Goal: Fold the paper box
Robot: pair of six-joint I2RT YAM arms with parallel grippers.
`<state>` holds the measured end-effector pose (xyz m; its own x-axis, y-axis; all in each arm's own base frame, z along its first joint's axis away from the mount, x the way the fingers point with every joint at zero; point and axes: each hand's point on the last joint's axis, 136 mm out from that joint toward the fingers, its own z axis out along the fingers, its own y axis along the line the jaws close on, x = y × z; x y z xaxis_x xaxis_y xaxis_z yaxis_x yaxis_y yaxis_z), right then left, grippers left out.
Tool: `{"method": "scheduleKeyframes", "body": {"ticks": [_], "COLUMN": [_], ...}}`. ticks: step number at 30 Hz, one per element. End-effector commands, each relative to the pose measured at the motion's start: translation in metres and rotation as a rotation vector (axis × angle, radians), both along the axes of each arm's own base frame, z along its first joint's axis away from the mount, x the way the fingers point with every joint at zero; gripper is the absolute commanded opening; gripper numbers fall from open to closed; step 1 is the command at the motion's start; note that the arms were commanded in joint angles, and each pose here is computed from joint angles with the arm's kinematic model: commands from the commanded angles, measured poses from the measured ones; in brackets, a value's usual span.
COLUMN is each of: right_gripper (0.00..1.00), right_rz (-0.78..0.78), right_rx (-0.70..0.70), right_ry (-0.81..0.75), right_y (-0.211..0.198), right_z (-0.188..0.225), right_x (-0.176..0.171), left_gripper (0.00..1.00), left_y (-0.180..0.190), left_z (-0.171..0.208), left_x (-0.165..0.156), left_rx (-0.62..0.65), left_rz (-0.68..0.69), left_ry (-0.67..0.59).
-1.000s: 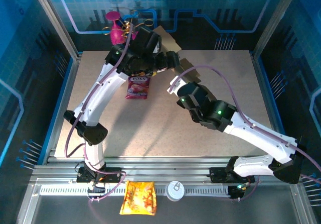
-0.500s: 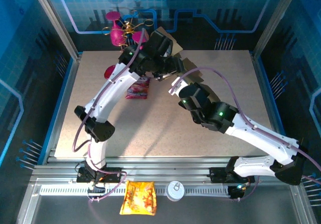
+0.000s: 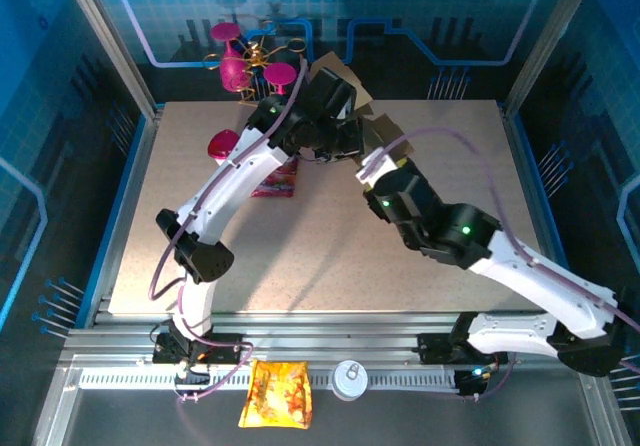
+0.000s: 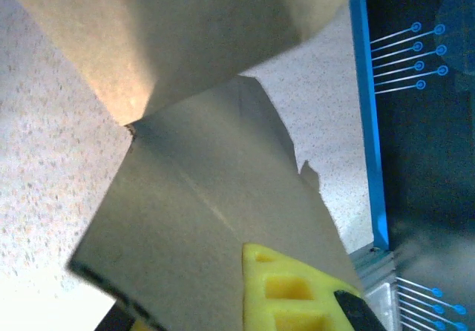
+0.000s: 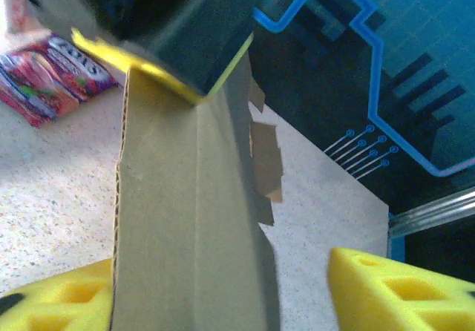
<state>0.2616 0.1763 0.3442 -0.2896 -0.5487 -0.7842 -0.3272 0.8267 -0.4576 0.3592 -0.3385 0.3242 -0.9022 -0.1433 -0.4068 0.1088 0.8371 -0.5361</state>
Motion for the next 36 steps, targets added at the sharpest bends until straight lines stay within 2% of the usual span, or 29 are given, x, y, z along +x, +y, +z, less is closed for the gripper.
{"method": "scheduleKeyframes", "body": {"ticks": [1,6,10,12,14,16,20,25,29,34,36], "right_gripper": [0.72,0.82,0.86,0.87,0.85,0.82,0.80,0.80,0.82,0.86,0.88], "right_rz": [-0.054,-0.016,0.011,-0.048,-0.108,-0.182,-0.331,-0.473,-0.515,-0.523,-0.527], "right_rx": [0.324,0.591,0.664,0.681,0.761,0.896,1.156,1.511,1.647,1.789,1.817], "right_ry": [0.026,0.079,0.124,0.135,0.145,0.173,0.274,0.534,0.619,0.640,0.623], "right_y": [-0.023,-0.028,-0.025,-0.034,-0.045,-0.059,-0.082,-0.089,-0.087,-0.082,-0.084], "right_z": [0.039,0.065,0.069,0.065,0.068,0.075,0.074,0.048,0.043,0.057,0.066], "right_x": [-0.021,-0.032,-0.032,-0.028,-0.021,-0.010,0.019,0.064,0.093,0.120,0.127], "left_gripper": [0.00,0.00,0.00,0.00,0.00,0.00,0.00,0.00,0.00,0.00,0.00], "left_y": [0.001,-0.001,-0.006,-0.010,-0.013,-0.013,-0.011,0.000,0.011,0.015,0.018], "left_z": [0.008,0.014,0.014,0.014,0.015,0.015,0.012,0.003,-0.010,-0.044,-0.053], "left_x": [0.004,0.013,0.021,0.023,0.023,0.021,0.014,-0.001,-0.009,-0.019,-0.020], "left_rx": [0.060,0.073,0.079,0.072,0.074,0.097,0.150,0.243,0.300,0.380,0.408], "left_rz": [-0.077,-0.111,-0.128,-0.139,-0.165,-0.198,-0.288,-0.403,-0.457,-0.566,-0.572], "left_ry": [-0.134,-0.239,-0.274,-0.290,-0.321,-0.364,-0.472,-0.699,-0.880,-0.972,-0.997]}}
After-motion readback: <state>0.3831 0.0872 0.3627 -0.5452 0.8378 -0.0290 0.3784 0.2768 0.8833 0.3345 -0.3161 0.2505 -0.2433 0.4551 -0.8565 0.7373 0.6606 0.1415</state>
